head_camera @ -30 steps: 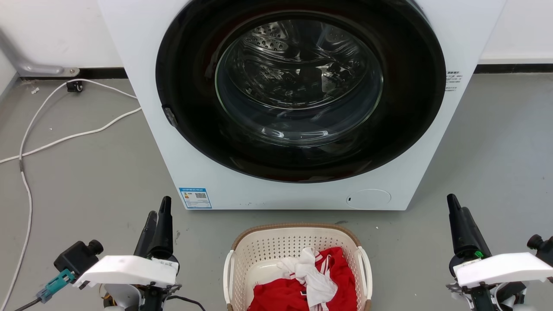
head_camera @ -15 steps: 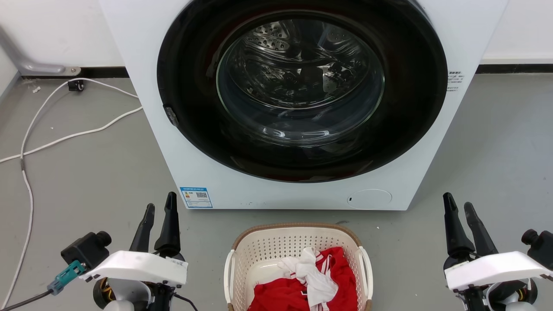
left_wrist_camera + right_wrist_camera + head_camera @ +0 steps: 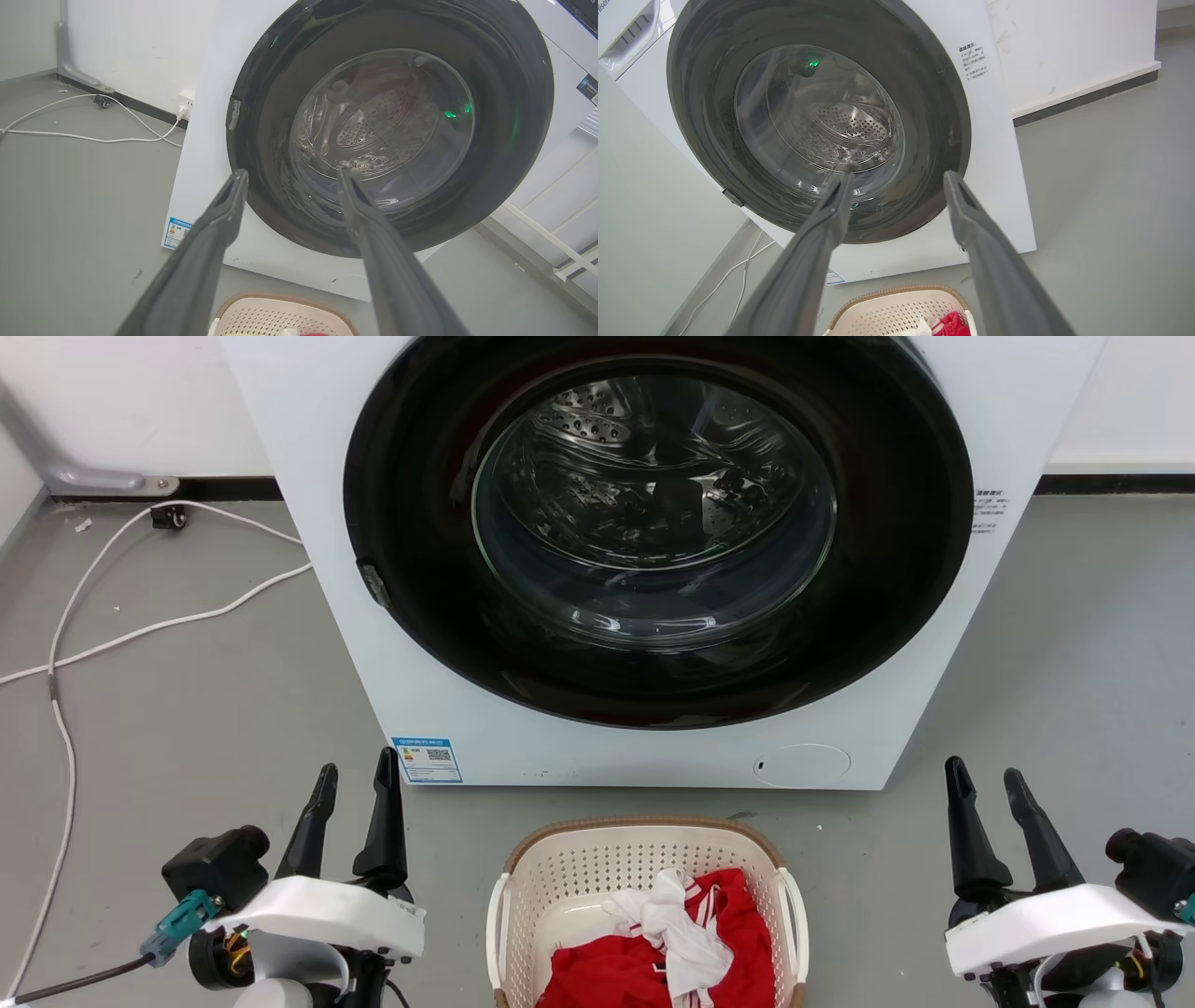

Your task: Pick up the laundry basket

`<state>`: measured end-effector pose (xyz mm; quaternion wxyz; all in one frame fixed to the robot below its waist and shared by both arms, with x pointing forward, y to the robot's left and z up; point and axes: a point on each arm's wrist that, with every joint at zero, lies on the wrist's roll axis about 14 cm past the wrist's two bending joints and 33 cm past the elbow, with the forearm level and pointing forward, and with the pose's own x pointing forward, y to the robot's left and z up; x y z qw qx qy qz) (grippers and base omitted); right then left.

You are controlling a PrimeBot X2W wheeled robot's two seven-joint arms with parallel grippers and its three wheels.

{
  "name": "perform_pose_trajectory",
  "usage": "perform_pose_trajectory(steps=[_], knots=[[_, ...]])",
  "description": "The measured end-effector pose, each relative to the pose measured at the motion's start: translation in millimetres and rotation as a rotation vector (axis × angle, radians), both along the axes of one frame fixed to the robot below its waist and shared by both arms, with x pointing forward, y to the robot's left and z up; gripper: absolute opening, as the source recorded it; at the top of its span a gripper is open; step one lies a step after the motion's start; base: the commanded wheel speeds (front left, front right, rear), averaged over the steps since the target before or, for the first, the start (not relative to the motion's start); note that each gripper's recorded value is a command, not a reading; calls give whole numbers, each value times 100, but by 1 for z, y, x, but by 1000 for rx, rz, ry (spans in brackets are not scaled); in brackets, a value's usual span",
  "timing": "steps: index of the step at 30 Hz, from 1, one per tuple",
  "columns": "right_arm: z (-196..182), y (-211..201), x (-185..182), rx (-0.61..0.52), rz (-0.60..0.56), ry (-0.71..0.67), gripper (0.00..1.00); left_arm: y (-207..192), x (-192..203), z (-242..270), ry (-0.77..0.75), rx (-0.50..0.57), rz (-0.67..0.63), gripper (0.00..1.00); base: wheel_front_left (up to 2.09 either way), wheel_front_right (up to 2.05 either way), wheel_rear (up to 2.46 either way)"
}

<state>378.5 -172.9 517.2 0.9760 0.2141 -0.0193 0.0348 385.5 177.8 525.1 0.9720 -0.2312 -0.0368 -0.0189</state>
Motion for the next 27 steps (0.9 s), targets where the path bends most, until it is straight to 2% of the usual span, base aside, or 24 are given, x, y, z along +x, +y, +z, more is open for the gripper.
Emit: perform_pose_trajectory(steps=[27], knots=[[0,6,-5,-262,26,-16,100,-7,-2,3,-41,264,-6,100,0,0,0]])
